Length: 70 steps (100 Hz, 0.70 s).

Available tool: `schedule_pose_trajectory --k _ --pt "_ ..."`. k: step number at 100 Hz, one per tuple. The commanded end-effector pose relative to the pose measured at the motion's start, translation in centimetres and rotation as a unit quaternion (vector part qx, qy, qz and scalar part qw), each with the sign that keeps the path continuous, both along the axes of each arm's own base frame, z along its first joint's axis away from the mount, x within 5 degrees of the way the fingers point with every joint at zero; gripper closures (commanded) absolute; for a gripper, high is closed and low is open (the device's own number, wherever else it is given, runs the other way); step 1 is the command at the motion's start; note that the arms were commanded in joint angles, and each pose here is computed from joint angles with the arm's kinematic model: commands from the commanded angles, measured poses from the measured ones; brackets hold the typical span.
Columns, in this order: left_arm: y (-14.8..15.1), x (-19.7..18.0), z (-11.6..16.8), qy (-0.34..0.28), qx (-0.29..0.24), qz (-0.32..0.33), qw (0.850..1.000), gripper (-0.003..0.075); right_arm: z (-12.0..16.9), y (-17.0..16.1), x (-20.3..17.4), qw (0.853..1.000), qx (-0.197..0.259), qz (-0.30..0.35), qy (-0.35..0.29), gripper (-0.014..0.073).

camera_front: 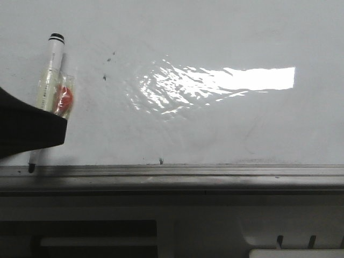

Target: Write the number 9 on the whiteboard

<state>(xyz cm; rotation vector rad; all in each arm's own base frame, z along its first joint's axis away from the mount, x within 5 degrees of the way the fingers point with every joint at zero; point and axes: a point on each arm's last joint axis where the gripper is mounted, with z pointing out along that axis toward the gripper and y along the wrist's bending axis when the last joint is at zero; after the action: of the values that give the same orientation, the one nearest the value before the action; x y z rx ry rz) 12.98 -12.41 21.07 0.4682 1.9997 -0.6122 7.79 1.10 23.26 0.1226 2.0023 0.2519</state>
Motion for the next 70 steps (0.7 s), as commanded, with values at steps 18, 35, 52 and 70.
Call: schedule_pose_trajectory --k 18,35,52,70 --pt "-0.5 0.7 1.2 -0.03 -0.028 0.011 0.999 0.0741 1.7 0.7 0.4 0.998 0.005 0.042 -0.046 0.0664" --pt "-0.5 0.7 1.2 -0.032 -0.026 0.009 0.999 0.0741 1.9 1.8 -0.1 0.992 -0.016 0.122 -0.036 0.0664" --pt "-0.8 0.3 2.2 -0.069 -0.018 -0.025 0.997 0.074 4.0 3.3 0.3 0.98 -0.021 0.195 -0.034 0.0657" --pt "-2.2 -1.3 4.3 -0.173 0.015 -0.131 0.976 0.074 7.8 6.0 1.4 0.955 -0.034 0.291 -0.036 0.0452"
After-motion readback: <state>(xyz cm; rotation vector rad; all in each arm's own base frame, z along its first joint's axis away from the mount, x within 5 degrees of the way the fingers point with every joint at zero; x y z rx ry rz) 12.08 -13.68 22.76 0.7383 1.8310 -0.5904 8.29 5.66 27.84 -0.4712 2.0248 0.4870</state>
